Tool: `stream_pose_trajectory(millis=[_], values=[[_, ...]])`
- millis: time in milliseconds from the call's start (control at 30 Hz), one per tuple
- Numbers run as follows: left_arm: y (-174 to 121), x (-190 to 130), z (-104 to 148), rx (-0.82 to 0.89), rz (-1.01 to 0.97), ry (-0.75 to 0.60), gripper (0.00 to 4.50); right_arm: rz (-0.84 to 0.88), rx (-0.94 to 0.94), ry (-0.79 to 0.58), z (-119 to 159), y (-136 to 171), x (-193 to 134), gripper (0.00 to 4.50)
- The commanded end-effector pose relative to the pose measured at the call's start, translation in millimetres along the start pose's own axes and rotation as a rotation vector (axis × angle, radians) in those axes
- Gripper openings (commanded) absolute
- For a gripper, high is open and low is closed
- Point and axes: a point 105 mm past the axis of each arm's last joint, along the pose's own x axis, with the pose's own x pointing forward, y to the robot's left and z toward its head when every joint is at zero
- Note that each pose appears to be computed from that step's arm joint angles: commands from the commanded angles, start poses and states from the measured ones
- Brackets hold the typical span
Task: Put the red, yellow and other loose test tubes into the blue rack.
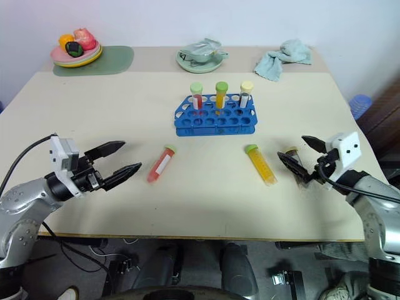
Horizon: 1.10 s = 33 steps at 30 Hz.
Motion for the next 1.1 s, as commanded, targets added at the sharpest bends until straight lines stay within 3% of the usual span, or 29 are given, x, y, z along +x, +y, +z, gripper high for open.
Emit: stream_pose_trajectory(millis=[33, 700, 900, 1100], values=[[-2, -2, 9, 0.048, -0.021, -0.008, 4.29, 0.019, -0.038, -0.031, 15, -1, -7, 4.50], [-20, 11, 10, 0.028, -0.148, -0.049, 4.29, -0.021, -0.040, 0.065, 20, -2, -4, 4.50], [-36, 12, 5, 0.046, -0.350, -0.003, 4.29, -0.093, 0.066, 0.325, 5, -20, 3, 4.50], [-45, 22, 7, 0.038, -0.396, -0.039, 4.29, -0.166, 0.182, 0.481, 19, -41, 13, 4.50]])
